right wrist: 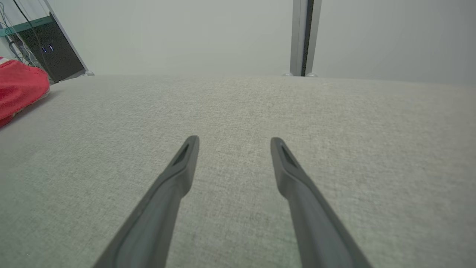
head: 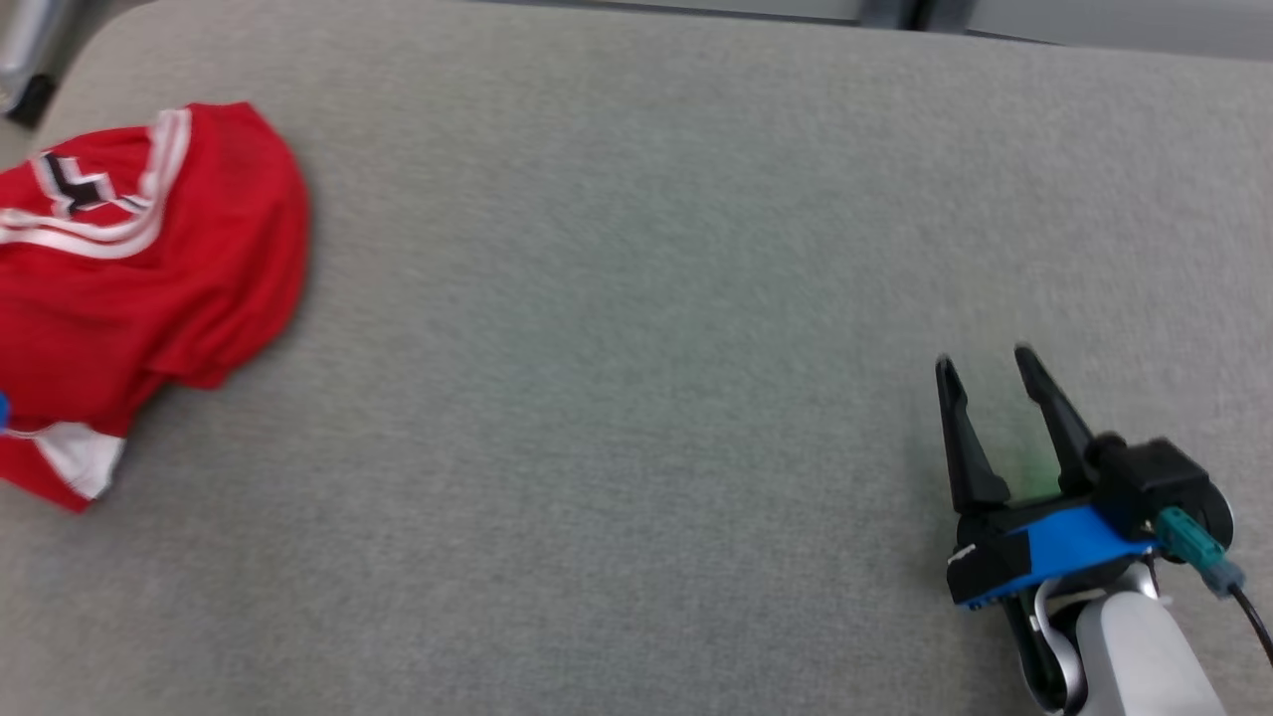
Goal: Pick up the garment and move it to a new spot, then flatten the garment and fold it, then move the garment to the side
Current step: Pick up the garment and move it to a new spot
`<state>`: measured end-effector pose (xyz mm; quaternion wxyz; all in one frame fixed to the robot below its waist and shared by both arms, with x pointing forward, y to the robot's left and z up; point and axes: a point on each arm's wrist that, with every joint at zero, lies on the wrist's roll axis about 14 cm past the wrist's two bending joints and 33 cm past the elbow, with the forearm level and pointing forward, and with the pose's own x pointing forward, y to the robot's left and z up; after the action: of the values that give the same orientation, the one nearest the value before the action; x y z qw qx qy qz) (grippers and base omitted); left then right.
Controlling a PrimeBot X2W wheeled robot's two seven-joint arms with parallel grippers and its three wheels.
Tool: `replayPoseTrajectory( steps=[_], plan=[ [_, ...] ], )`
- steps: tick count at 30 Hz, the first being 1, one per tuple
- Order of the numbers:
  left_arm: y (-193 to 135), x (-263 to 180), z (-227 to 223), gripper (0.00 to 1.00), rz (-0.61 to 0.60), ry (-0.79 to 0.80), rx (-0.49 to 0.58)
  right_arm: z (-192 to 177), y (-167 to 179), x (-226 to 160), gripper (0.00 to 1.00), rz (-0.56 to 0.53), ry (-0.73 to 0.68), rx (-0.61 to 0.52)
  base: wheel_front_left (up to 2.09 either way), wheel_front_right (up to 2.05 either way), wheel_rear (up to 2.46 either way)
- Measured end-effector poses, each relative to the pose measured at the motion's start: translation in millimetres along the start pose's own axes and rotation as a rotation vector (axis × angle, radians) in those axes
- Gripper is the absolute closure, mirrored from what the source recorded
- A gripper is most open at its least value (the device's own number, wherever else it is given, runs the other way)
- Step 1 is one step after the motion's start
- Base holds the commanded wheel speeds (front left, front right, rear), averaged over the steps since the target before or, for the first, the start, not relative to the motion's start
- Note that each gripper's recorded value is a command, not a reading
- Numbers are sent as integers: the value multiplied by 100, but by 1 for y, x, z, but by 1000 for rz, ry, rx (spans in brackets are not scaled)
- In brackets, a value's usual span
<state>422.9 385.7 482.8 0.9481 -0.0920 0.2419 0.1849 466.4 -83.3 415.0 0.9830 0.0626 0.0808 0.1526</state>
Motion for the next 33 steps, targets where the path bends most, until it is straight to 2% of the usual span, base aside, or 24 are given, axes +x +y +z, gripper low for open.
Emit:
replayPoseTrajectory(
  steps=[7, 12, 13, 14, 15, 22, 28, 33],
  plan=[
    [-14, 48, -52, 0, 15, 241, -36, -8, -37, -4, 0, -90, 9, -5, 0, 0, 0],
    [-8, 57, -95, 0, 72, 423, -36, -6, -57, -12, 0, -145, 4, -17, 0, 0, 0],
    [-7, 55, -103, 31, 77, 460, -31, -5, -59, -14, 0, -152, 1, -19, 0, 0, 0],
    [-7, 54, -107, 81, 81, 481, -31, -5, -61, -15, 0, -159, 0, -20, 0, 0, 0],
    [-7, 54, -106, 100, 81, 484, -27, -4, -62, -16, 0, -163, -1, -21, 0, 0, 0],
    [-8, 39, -86, 100, 60, 451, 13, 9, -60, -24, 0, -166, -31, -13, 0, 0, 0],
    [-11, 16, -13, 100, 9, 247, 115, 34, -43, -30, 0, -130, -92, -15, 0, 0, 0],
    [-34, -11, 66, 100, -78, 42, 203, 49, -36, -45, 0, -127, -130, 5, 0, 0, 0]
  ],
)
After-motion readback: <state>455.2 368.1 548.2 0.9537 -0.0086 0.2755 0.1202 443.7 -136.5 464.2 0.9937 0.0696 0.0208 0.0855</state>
